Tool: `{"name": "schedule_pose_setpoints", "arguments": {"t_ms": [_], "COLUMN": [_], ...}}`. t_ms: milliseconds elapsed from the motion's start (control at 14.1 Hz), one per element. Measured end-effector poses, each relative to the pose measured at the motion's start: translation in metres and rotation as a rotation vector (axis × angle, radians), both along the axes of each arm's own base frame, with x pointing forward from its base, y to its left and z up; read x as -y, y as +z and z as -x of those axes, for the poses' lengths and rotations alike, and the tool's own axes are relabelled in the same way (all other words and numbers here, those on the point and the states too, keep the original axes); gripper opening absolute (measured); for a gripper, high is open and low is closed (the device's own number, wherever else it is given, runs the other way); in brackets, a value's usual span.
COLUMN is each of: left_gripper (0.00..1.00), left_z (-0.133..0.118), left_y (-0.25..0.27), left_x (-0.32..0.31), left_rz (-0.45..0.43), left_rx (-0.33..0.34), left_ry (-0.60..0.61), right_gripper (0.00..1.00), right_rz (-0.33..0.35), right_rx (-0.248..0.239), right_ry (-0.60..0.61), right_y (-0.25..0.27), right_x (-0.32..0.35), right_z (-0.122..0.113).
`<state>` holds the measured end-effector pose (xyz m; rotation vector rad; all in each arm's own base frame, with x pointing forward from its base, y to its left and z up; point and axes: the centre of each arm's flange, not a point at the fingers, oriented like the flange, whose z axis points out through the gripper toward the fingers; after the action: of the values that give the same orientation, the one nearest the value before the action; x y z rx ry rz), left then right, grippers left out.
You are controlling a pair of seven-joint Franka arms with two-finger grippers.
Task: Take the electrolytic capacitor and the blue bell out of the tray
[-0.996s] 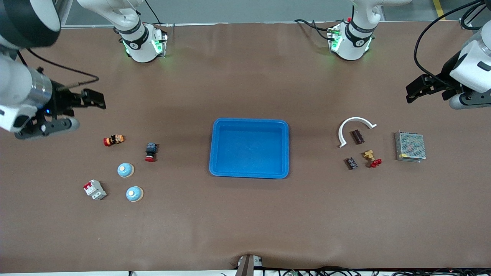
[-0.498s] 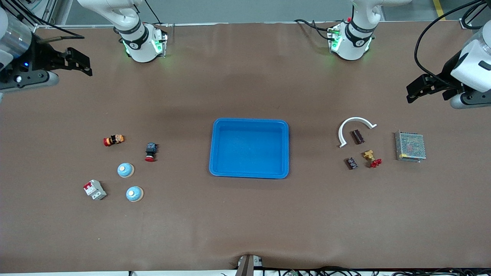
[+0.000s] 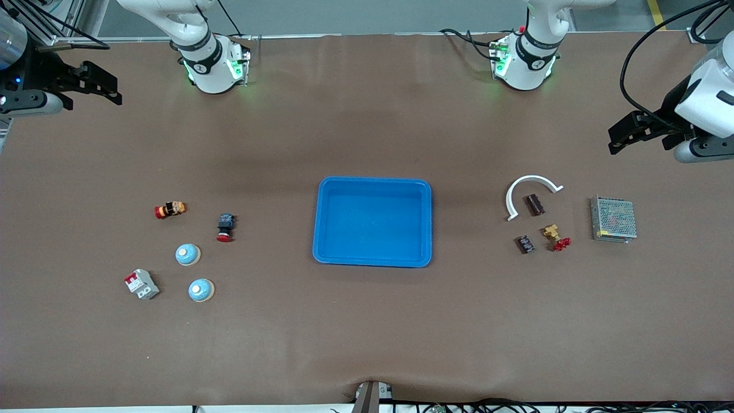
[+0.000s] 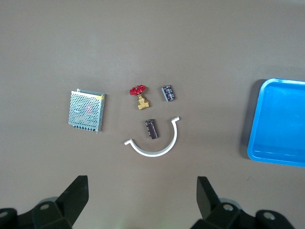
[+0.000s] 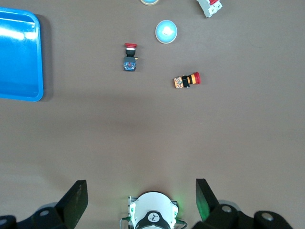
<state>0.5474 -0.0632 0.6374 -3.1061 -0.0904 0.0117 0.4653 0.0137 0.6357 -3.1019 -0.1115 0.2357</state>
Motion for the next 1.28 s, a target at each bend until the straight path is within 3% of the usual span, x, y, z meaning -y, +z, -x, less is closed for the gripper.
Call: {"name": "schedule_pose_setpoints", "arguments": {"t_ms": [356,1280], "left_gripper": [1.0,1.0], "left_z": [0.0,0.0], "left_y": [0.0,0.0], "left_x": [0.0,0.002], "left_rz": [0.0,0.0], "left_rx": [0.0,0.0], "left_ry": [0.0,-0.004], "right_gripper": [1.0,1.0], "right_rz": [-0.013,-0.013], "right_rx": [0.01,0.013], "right_ry": [-0.015,-0.017], "right_y": [0.0,-0.001], "right_x": [0.037,0.039], "right_z": [0.001,0.001]}}
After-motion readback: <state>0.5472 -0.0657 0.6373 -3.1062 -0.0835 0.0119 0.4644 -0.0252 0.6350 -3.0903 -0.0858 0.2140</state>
